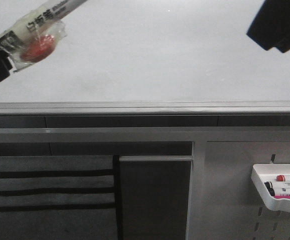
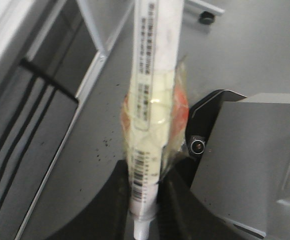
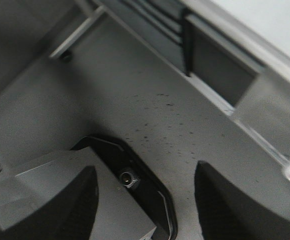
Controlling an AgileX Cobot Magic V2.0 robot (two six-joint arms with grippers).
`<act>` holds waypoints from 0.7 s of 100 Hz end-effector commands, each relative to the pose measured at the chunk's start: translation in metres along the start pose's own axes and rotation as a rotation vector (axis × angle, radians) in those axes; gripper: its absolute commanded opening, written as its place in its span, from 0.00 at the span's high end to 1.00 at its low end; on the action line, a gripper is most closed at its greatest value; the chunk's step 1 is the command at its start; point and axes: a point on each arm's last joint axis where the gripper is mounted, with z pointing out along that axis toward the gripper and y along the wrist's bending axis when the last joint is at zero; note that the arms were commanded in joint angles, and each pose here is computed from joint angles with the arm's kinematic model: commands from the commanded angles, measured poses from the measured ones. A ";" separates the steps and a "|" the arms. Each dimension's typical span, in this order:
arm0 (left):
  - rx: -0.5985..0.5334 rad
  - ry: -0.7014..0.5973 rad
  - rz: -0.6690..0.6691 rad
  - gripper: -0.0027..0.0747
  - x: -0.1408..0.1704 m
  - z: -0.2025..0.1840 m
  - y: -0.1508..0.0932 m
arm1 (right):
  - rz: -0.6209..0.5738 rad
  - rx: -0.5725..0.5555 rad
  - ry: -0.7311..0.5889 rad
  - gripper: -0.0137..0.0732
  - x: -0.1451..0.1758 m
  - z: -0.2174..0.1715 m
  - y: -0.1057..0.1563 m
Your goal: Write number 3 on whiteboard
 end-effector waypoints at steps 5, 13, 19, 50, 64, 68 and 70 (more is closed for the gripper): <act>0.060 -0.113 0.120 0.99 -0.018 -0.010 -0.020 | -0.226 -0.191 -0.069 0.41 -0.024 -0.004 0.016; 0.081 -0.117 0.166 0.99 -0.021 -0.009 -0.027 | -0.324 -0.229 -0.072 0.41 -0.032 -0.001 0.023; 0.092 -0.117 0.182 0.99 -0.022 -0.008 -0.031 | -0.385 -0.251 -0.079 0.41 -0.039 0.002 0.031; 0.099 -0.124 0.205 0.99 -0.024 -0.007 -0.036 | -0.595 -0.329 -0.112 0.41 -0.061 0.009 0.064; 0.098 -0.125 0.208 0.99 -0.024 -0.007 -0.035 | -0.684 -0.341 -0.137 0.41 -0.066 0.016 0.075; 0.094 -0.129 0.208 0.99 -0.025 -0.007 -0.035 | -0.696 -0.340 -0.146 0.41 -0.068 0.019 0.077; 0.093 -0.130 0.208 0.99 -0.025 -0.007 -0.035 | -0.696 -0.340 -0.147 0.41 -0.069 0.021 0.078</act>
